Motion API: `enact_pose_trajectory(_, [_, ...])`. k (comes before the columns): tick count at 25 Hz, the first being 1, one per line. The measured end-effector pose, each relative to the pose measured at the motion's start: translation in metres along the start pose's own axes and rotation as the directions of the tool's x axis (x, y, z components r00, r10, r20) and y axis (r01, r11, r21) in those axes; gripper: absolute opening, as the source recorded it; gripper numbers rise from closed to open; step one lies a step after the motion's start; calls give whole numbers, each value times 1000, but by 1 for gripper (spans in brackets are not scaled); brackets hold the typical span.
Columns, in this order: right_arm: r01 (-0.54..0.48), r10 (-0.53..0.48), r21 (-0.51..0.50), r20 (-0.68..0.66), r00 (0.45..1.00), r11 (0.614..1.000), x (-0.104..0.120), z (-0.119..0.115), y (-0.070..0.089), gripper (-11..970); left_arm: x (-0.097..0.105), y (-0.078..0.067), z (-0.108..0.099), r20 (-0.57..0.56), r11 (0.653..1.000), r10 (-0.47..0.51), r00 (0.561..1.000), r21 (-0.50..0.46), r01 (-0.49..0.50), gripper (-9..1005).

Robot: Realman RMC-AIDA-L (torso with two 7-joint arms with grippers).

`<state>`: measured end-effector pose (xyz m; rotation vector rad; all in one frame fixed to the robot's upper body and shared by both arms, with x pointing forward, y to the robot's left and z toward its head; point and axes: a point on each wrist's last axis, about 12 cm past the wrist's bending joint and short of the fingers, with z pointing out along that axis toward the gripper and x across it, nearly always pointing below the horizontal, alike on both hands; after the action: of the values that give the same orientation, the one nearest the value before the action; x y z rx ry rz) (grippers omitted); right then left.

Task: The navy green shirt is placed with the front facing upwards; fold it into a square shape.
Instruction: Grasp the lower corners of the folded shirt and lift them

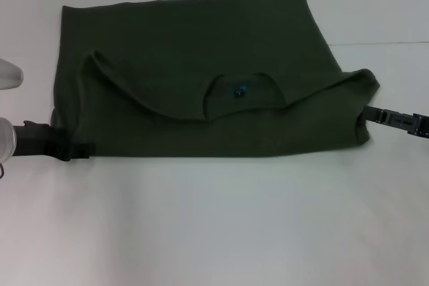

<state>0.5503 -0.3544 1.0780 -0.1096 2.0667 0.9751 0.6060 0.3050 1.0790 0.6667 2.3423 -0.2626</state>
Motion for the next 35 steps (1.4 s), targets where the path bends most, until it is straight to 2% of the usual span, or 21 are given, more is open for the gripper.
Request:
enact_pose_trajectory(14, [1,-1,8,1,1000,1000,0,2,0,926,-2,-5,-2,-22,998,-13,1000,60,14,709])
enact_pose_trajectory(30, [0,0,6,2,1000,1000,1,2,0,925,-5,1,-2,-36,1000,-8,999,13,9,589])
enact_pose_trajectory(33, [1,-1,5,1,1000,1000,1,3,1,925,-6,0,-2,-41,1000,-2,999,12,3,390])
enact_pose_trajectory(35, [2,-2,4,1,1000,1000,1,3,1,925,-7,0,-2,-41,1000,-2,999,12,3,301])
